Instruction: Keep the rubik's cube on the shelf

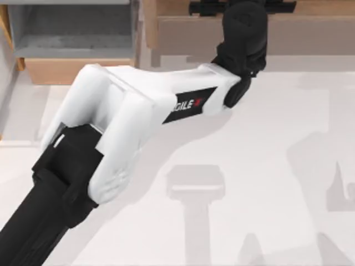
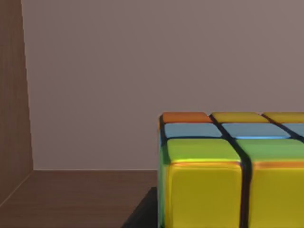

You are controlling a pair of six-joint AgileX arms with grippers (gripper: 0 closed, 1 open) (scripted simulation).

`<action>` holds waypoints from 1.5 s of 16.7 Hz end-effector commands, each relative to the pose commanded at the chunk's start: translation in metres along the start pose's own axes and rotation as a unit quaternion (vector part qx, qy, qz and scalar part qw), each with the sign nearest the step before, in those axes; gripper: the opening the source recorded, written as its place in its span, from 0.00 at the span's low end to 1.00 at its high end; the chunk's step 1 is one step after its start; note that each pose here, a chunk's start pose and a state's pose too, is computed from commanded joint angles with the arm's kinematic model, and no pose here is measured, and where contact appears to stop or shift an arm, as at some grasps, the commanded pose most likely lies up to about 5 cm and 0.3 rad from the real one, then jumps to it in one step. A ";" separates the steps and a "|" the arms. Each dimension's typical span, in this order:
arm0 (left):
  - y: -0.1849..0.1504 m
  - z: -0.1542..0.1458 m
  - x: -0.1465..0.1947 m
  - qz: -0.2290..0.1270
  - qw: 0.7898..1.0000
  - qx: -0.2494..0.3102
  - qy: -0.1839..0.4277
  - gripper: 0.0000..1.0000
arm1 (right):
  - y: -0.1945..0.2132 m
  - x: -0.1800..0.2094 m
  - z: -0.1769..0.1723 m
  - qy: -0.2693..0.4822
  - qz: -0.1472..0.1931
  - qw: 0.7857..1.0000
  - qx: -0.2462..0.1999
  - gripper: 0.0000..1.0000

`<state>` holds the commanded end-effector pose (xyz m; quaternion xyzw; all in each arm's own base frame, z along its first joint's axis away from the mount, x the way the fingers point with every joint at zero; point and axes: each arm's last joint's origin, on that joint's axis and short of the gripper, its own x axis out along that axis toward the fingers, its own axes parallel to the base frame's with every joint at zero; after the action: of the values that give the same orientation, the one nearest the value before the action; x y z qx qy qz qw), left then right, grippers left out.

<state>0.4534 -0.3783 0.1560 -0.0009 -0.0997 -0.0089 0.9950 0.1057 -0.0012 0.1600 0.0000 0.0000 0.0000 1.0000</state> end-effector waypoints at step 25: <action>-0.005 0.005 -0.004 -0.010 1.000 0.001 -0.004 1.00 | 0.000 0.000 0.000 0.000 0.000 1.000 0.000 1.00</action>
<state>0.4483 -0.3832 0.1600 0.0012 -0.1033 -0.0184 0.9945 0.1057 -0.0012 0.1600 0.0000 0.0000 0.0000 1.0000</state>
